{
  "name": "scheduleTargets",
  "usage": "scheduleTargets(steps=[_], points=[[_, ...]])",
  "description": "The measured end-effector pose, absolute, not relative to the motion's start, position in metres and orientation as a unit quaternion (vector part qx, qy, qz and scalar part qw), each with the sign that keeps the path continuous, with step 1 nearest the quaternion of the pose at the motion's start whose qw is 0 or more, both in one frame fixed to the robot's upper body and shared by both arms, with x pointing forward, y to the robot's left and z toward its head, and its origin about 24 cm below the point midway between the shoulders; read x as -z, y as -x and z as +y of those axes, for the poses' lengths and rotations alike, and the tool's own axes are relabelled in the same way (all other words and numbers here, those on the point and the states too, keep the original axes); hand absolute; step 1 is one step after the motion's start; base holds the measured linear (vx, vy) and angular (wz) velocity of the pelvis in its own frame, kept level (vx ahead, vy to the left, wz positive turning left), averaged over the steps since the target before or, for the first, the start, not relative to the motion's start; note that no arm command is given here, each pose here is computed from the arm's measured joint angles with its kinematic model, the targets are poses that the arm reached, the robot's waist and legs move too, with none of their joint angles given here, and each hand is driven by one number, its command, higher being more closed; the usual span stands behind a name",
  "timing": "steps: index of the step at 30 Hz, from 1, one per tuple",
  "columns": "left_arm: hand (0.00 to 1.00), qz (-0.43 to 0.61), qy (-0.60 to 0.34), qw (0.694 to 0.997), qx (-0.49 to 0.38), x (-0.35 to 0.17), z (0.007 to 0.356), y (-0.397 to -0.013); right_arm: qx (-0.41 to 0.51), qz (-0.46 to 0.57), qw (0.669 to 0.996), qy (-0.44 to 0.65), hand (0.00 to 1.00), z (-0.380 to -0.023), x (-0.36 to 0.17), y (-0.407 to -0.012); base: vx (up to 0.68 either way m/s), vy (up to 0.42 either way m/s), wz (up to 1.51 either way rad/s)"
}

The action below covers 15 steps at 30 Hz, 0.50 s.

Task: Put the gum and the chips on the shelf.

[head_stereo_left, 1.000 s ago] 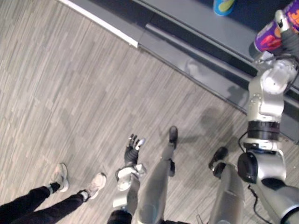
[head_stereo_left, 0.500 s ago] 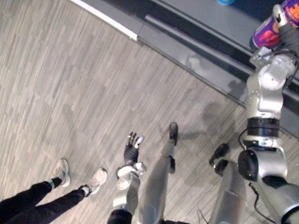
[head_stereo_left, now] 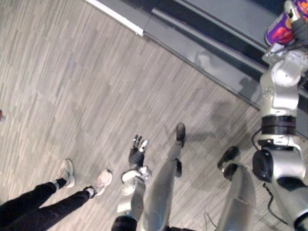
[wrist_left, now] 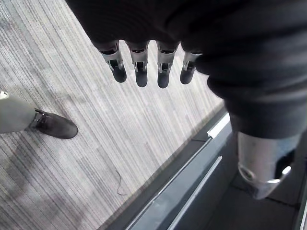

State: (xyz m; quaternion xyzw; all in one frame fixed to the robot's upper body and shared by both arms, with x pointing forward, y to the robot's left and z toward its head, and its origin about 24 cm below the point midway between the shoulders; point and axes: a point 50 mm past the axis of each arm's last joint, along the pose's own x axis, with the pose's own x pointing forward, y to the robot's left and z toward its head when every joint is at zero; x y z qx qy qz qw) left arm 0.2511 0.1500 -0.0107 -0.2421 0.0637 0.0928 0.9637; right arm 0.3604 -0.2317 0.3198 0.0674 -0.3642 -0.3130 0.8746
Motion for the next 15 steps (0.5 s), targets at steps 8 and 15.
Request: scheduleTargets(steps=[8, 15], points=[[0.0, 0.062, 0.243, 0.964, -0.091, 0.01, 0.149, -0.251, 0.313, -0.375, 0.871, -0.05, 1.0, -0.233, -0.333, -0.361, 0.0, 0.0, 0.0], [0.0, 0.058, 0.243, 0.965, -0.085, 0.008, 0.147, -0.252, 0.311, -0.385, 0.868, -0.028, 1.0, -0.235, -0.342, -0.362, 0.0, 0.0, 0.0]])
